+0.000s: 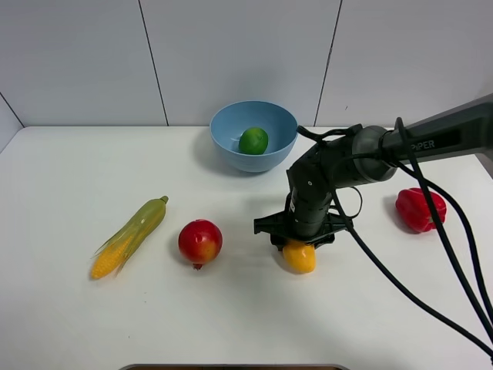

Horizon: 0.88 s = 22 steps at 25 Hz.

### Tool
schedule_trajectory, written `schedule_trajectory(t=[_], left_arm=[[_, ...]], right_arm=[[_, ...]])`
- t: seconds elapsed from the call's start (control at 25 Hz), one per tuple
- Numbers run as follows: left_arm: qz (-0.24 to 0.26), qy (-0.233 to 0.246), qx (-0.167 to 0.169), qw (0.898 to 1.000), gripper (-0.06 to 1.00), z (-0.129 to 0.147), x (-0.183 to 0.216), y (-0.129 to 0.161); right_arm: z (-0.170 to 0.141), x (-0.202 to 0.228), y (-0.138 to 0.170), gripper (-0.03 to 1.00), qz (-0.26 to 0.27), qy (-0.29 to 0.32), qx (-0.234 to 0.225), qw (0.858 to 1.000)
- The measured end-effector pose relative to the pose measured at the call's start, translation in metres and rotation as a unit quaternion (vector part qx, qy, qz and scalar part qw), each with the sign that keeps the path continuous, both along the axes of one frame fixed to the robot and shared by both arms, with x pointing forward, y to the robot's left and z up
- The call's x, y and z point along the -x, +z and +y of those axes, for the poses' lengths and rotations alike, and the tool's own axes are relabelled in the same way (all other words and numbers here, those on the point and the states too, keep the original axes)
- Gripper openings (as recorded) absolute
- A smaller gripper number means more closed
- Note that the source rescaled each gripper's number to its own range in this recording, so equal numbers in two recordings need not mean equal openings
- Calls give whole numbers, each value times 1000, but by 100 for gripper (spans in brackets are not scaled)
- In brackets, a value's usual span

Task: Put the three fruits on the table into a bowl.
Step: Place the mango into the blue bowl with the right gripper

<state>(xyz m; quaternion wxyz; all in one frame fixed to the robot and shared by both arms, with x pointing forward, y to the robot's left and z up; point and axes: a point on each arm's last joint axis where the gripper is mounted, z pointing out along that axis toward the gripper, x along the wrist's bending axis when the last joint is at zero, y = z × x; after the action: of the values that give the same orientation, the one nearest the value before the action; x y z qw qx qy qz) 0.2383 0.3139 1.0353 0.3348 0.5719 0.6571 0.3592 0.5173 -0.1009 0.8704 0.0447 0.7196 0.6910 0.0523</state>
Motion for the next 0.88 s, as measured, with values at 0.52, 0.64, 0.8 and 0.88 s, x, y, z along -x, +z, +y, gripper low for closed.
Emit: schedule_trajectory(t=[0.52,0.64,0.8,0.88], left_arm=[[0,0,0,1000,100,0,0,0],[0,0,0,1000,100,0,0,0],[0,0,0,1000,100,0,0,0],[0,0,0,1000,100,0,0,0]], right_arm=[[-4,2,72,0,-82,11,-42,996],[-10,6,107,0,-131,22,-60,989],[-20,13,146,0,-194,30,-75,978],[-24,16,162,0,-224,36,-77,971]])
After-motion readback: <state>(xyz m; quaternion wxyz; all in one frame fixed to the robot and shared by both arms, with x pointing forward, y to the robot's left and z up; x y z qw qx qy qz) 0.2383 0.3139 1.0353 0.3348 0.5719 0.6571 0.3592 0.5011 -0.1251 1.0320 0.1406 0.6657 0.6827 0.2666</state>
